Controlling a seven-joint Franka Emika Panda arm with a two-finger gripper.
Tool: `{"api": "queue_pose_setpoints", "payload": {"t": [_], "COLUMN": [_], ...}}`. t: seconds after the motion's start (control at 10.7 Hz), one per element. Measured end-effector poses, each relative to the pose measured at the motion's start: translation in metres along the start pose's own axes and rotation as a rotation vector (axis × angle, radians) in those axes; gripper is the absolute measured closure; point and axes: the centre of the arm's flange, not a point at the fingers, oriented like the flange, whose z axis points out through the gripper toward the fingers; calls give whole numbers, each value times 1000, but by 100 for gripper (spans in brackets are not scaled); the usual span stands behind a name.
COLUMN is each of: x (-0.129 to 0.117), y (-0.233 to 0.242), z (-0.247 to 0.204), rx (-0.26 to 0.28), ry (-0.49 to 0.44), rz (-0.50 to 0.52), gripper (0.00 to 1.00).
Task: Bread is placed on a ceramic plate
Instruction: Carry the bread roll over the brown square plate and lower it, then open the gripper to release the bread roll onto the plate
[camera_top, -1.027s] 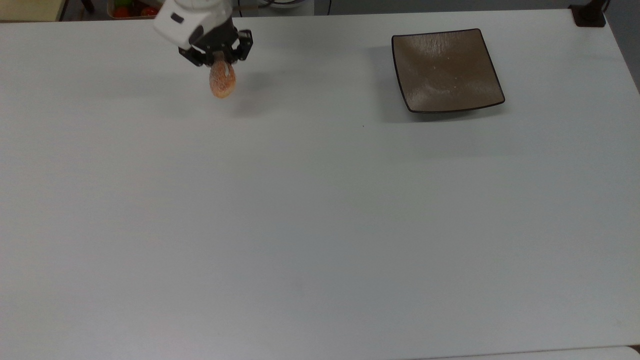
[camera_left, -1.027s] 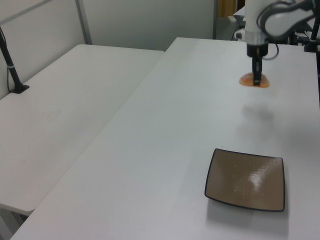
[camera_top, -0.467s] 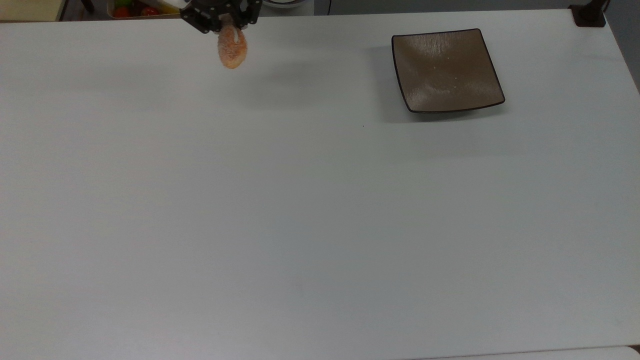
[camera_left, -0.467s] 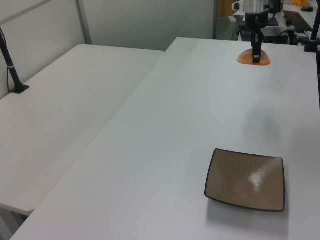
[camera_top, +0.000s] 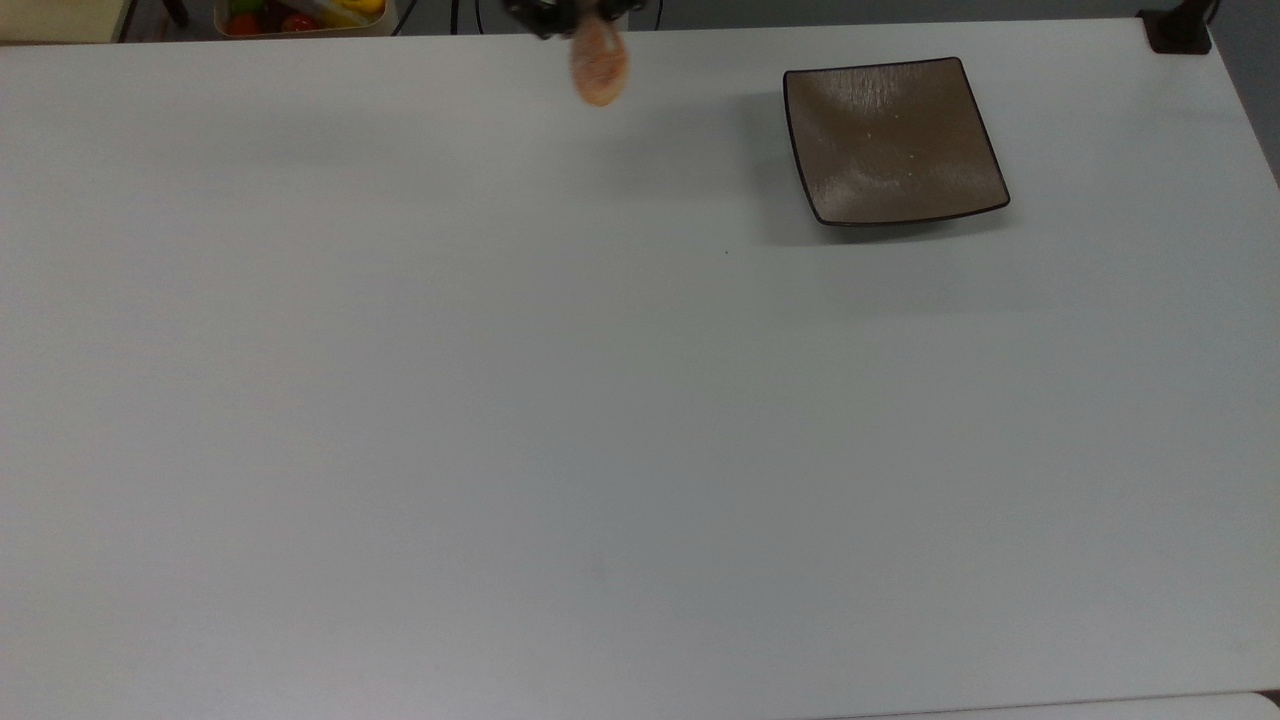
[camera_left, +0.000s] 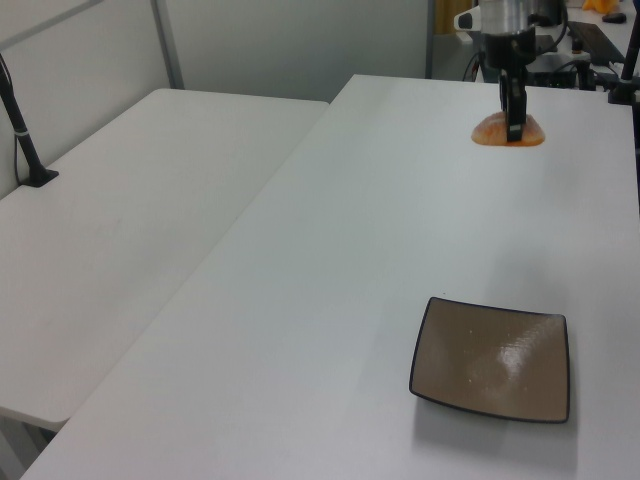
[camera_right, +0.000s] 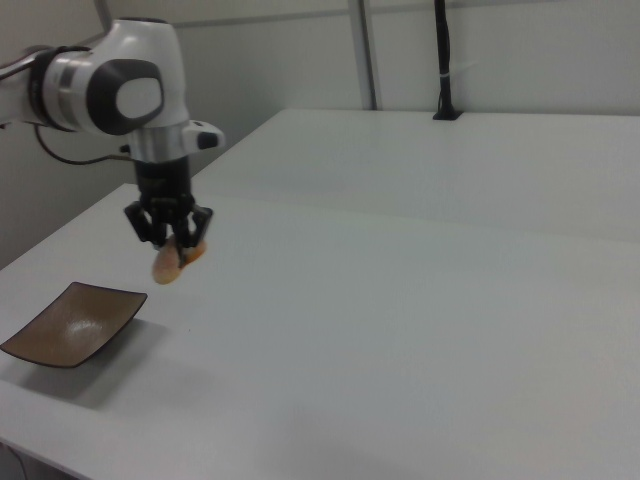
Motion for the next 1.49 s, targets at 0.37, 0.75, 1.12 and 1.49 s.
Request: {"api": "queue_pose_setpoints", "payload": {"t": [0.37, 0.75, 1.12, 1.49], "x": [9, 16, 45, 68], "y": [-121, -209, -257, -286], "z": [12, 53, 122, 197], "rx": [-26, -33, -21, -25], "ry": [-28, -53, -25, -3], "rz": [-75, -149, -98, -57], "gripper": [81, 78, 78, 75]}}
